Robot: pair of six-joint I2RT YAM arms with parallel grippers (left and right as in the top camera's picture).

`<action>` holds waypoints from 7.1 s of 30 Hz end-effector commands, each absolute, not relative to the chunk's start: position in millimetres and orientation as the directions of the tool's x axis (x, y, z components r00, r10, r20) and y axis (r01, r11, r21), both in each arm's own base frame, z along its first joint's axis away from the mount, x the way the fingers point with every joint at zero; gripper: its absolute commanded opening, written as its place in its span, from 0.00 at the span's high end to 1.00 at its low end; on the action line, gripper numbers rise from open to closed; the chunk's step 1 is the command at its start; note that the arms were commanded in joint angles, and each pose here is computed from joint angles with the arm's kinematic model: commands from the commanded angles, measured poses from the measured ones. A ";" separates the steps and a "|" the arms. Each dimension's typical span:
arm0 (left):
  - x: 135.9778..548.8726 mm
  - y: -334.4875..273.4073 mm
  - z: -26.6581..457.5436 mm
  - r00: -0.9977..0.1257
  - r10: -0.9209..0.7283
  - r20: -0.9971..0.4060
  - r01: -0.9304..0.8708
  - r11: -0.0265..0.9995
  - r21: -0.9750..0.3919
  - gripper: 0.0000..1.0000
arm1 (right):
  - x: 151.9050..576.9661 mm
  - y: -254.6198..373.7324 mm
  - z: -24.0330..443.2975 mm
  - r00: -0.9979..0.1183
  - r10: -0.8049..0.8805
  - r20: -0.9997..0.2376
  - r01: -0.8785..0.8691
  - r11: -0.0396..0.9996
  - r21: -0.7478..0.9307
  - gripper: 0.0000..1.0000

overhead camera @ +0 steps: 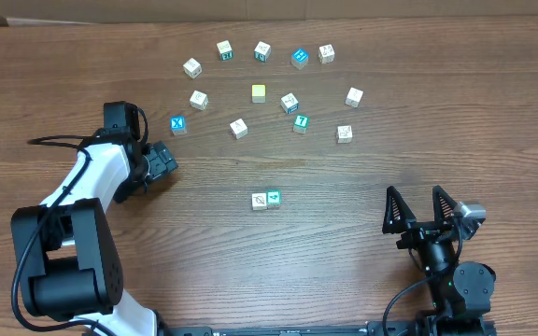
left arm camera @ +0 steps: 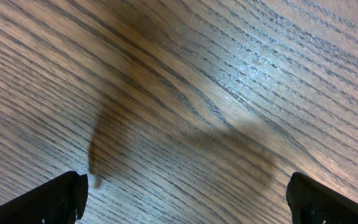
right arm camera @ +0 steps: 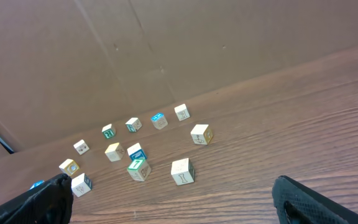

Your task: Form a horizontal line

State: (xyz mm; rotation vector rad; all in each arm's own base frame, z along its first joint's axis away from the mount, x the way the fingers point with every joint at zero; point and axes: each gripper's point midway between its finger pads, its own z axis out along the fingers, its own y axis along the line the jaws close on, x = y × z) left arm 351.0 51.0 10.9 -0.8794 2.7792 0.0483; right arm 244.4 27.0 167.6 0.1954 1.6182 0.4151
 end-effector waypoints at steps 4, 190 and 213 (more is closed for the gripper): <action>348.8 53.9 6.3 -0.796 -0.564 -0.218 -0.574 0.818 -0.022 0.01 | 240.9 27.8 186.7 -0.065 0.374 -0.925 -0.141 0.914 0.380 0.00; 348.9 53.8 6.3 -0.796 -0.564 -0.218 -0.574 0.818 -0.022 0.01 | 463.0 204.5 81.0 -0.960 0.211 -0.184 0.194 0.975 0.105 0.30; 348.8 53.9 6.3 -0.796 -0.564 -0.218 -0.574 0.818 -0.022 0.00 | 464.9 199.4 25.5 -0.940 0.251 -0.230 0.243 0.968 0.066 0.42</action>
